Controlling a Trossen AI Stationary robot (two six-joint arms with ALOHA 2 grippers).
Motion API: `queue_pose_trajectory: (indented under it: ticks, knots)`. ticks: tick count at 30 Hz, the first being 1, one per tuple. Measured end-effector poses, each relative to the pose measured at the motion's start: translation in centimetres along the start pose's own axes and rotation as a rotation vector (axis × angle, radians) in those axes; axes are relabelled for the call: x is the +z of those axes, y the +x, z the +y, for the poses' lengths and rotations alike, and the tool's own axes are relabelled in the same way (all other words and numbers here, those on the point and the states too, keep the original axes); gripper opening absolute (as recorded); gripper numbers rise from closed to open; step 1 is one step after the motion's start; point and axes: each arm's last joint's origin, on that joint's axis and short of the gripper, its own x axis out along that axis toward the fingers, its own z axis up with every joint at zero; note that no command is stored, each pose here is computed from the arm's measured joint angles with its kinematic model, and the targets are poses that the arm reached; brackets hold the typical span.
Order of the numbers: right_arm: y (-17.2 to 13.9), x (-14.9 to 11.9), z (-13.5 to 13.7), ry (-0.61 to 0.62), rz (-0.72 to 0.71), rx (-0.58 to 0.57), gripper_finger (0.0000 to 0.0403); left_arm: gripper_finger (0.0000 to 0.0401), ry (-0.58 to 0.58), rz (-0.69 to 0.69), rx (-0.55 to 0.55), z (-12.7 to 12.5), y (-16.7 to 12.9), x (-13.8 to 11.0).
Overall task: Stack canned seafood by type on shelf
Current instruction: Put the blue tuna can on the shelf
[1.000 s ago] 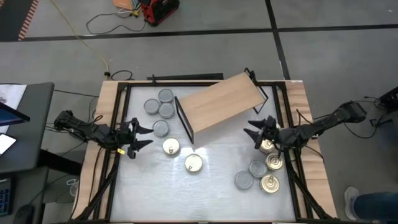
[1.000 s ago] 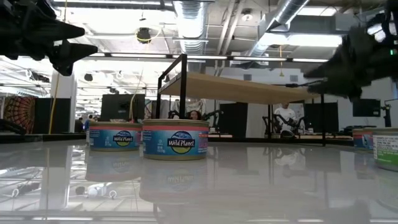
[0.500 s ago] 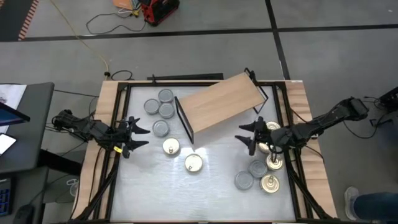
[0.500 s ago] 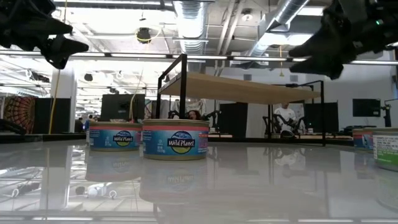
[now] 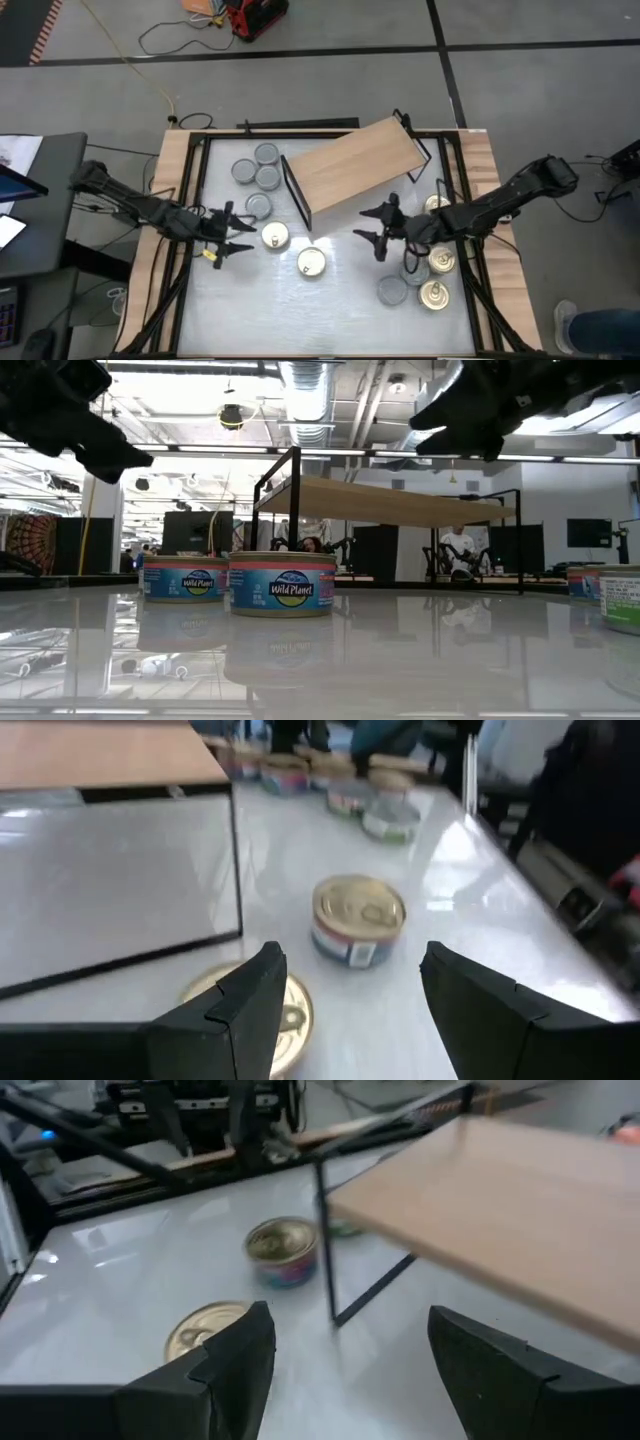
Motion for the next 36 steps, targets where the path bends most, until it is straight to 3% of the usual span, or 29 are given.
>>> queue_pose_trajectory:
  ticks: [11, 22, 26, 36]
  knots:
    - [2.7, 1.4, 3.4, -0.133, 0.007, 0.028, 0.0285, 0.0224, 0.208, 0.254, 0.024, -2.5, 4.3, 0.5]
    - [1.6, 2.3, 3.3, -0.192, 0.000, 0.022, 0.0285, 0.0219, 0.482, 0.441, 0.117, -3.5, 8.2, -1.3]
    - [0.9, 2.5, 3.6, -0.178, -0.005, 0.046, 0.0285, 0.0194, 0.576, 0.471, 0.210, -3.7, 9.0, -1.8]
    - [0.7, 2.0, 4.0, -0.162, 0.010, 0.033, 0.0285, 0.0084, 0.695, 0.618, 0.233, -4.2, 9.4, -3.1]
